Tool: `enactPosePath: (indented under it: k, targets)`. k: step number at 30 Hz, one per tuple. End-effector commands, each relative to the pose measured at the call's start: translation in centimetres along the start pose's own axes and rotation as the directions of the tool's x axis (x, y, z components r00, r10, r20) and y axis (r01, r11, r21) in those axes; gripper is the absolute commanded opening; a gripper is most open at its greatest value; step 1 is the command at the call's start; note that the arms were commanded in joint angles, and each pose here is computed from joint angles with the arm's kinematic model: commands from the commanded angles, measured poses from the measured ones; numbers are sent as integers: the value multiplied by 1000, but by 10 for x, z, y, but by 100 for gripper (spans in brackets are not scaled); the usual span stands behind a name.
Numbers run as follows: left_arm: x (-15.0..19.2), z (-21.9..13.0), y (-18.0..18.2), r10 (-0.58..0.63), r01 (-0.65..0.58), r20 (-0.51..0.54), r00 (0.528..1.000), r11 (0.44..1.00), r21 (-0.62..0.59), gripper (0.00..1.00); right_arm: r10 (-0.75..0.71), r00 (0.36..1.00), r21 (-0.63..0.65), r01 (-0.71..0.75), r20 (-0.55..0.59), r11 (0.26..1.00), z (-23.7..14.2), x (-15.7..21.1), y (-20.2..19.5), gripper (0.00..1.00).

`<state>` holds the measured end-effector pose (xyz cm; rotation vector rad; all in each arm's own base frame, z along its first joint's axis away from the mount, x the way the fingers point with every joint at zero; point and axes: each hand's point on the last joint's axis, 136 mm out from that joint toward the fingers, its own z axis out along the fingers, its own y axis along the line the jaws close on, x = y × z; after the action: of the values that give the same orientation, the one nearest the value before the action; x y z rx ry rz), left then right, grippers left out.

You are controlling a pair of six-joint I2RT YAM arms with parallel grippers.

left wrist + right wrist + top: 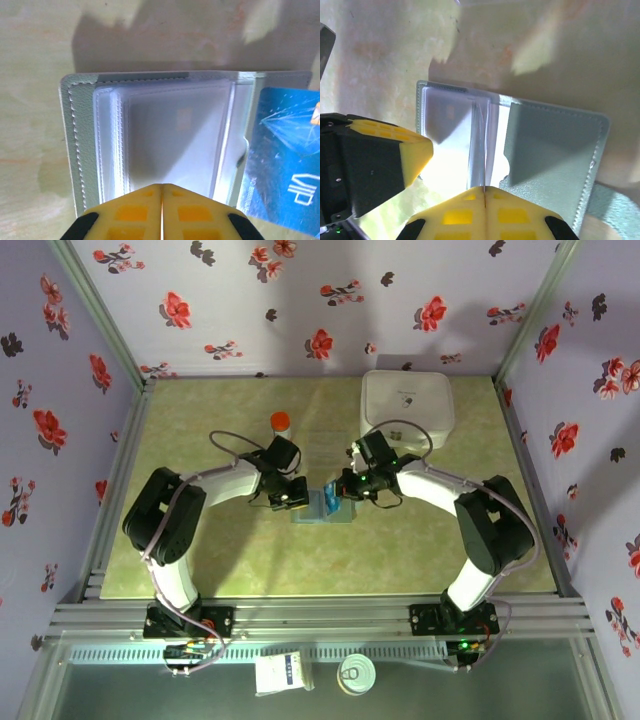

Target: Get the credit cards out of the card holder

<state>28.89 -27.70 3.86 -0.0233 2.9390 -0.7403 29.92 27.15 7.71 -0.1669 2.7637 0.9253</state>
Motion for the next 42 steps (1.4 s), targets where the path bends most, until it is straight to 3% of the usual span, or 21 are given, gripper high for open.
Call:
enactPosePath:
  k: [1,5,10,15,20,24,32,42]
  targets:
    - [-7,-25,-13,19,-21,34,999,999,48,10,-171,984,91,174,-40,981,-20,0,-6,2]
    - [-12,-41,-15,21,-25,59,998,998,64,10,-357,930,117,365,-89,923,-30,-6,-3,0]
    - [-16,-58,-4,2,-7,87,996,998,59,10,-568,810,194,586,-144,787,-38,-27,-10,0]
    - [-15,-72,14,-8,5,95,995,999,37,11,-770,599,127,800,-218,586,-38,-42,0,0]
    - [-14,-83,29,-31,28,110,993,999,29,11,-868,417,85,908,-269,410,-38,-65,9,0]
    - [-12,-89,36,-39,36,118,992,999,26,11,-901,317,30,946,-295,323,-34,-79,16,0]
    - [-8,-93,50,-69,68,123,990,998,14,11,-931,218,-24,972,-293,235,-16,-113,29,0]
    - [-9,-90,60,-87,88,114,990,996,3,11,-931,181,-62,976,-317,210,10,-134,16,0]
